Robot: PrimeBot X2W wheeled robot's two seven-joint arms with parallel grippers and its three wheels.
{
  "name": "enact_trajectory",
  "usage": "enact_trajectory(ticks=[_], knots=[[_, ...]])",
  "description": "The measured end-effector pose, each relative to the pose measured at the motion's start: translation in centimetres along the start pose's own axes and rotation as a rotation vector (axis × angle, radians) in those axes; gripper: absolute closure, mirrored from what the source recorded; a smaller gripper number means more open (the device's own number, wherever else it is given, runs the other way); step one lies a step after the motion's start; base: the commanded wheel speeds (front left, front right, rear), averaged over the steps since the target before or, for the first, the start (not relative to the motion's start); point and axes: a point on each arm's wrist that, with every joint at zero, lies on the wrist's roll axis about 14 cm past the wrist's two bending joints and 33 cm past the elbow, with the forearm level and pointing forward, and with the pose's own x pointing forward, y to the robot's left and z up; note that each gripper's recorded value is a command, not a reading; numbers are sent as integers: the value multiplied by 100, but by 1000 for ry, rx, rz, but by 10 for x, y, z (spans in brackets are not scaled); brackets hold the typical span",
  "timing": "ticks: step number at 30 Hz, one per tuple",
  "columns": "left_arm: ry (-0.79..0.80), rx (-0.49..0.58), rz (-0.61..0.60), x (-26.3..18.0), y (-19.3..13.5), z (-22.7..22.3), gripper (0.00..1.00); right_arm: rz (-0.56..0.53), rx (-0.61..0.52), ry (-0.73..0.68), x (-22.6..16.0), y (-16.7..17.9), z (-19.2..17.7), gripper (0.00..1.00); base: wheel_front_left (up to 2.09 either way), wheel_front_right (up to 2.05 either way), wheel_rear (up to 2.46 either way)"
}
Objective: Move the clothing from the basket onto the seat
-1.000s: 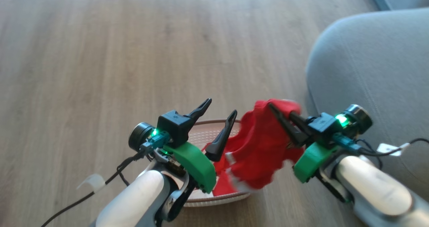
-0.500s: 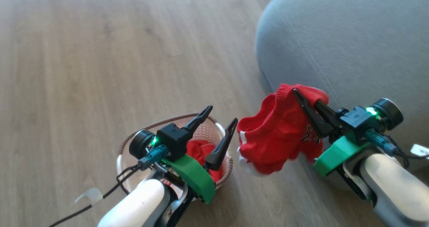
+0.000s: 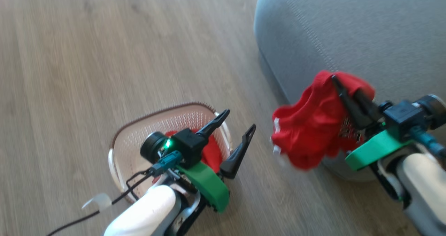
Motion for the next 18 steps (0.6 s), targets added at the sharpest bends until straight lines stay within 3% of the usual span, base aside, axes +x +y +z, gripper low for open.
enact_trajectory(ticks=[7,13,18], knots=[[8,-3,21,10,33,-6,0,-61,85,5,37,-21,-17,100,0,0,0],[11,-23,67,18,72,-17,0,-177,122,-36,91,-77,-25,100,0,0,0],[15,-68,136,16,106,-33,0,-250,88,-81,146,-127,-20,100,0,0,0]])
